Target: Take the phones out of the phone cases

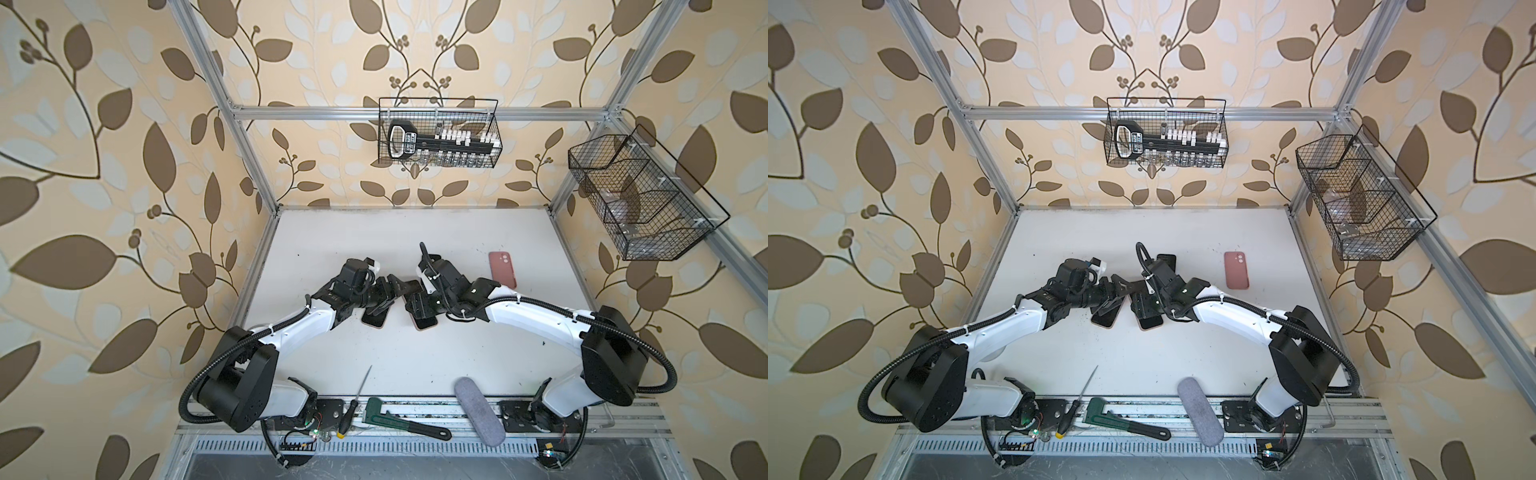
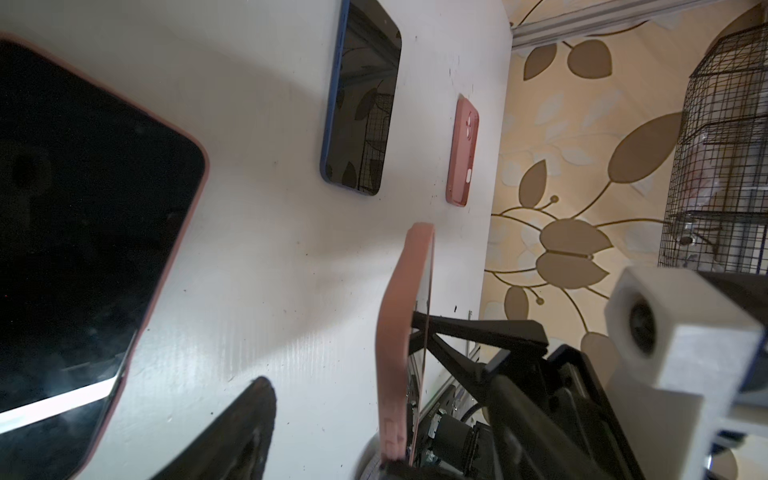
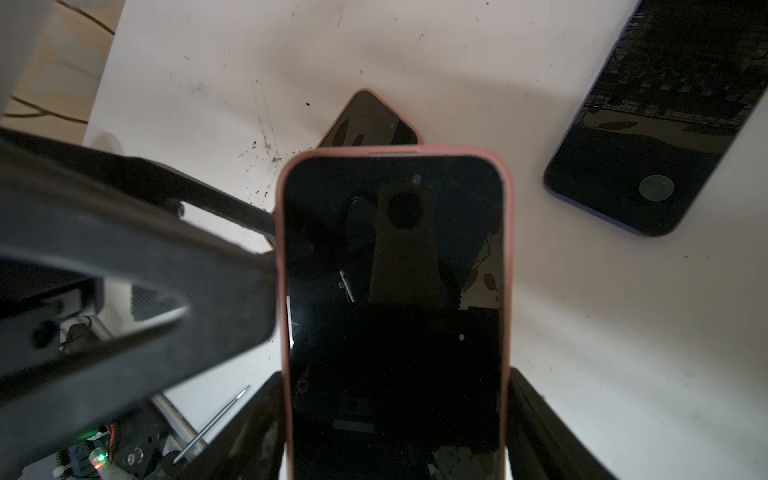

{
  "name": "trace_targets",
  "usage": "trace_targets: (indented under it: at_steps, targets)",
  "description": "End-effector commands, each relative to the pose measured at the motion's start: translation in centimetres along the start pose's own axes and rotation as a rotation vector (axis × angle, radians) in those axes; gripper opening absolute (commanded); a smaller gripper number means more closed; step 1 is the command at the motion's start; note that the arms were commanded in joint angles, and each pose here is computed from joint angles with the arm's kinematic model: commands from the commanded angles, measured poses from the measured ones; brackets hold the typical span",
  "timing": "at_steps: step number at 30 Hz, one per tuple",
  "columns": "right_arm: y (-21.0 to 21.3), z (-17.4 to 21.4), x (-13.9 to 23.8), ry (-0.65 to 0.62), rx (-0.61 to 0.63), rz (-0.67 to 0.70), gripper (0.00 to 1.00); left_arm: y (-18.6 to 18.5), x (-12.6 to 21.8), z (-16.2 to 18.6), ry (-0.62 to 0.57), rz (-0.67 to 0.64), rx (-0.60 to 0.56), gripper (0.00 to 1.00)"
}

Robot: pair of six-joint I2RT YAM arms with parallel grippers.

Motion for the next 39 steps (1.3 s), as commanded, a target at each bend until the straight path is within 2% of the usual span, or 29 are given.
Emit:
trace_targets:
  at_steps: [1,10,18,24,29,33,39]
  targets:
    - [2.4,-2.4,1.6,-0.069,0.016,-0.106,0.64,-2.7,-0.2,-1.6,-0.058,0.069,-0.046,0.74]
    - [2.7,-2.4,1.5,-0.053,0.011,-0.153,0.64,-3.0,-0.8,-2.2,-0.077,0.085,-0.035,0.53]
    - [2.2,-2.4,1.4,-0.05,-0.001,-0.158,0.63,-3.2,-1.2,-2.5,-0.078,0.094,-0.024,0.31]
    - [1.6,-2.3,1.1,-0.049,-0.011,-0.155,0.63,-3.4,-1.2,-2.6,-0.081,0.099,-0.021,0.18]
    - [1.3,-2.2,0.9,-0.046,-0.019,-0.156,0.63,-3.6,-1.2,-2.6,-0.086,0.106,-0.013,0.0]
    - [1.2,-2.0,0.9,-0.045,-0.02,-0.158,0.65,-4.0,-1.0,-2.8,-0.107,0.129,-0.008,0.0]
    - [1.5,-2.6,2.3,-0.08,0.008,-0.178,0.87,-5.0,-0.1,-3.4,-0.154,0.154,-0.014,0.0]
Point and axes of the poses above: each gripper's point midway between its finger pads, its own x axis back along the fingers, its own y axis along the line the jaws close on, z = x × y, the point moved 3 cm from there along x, back along the fingers, and after that the axes turned 5 degrees about -x, right-handed, at the moved point
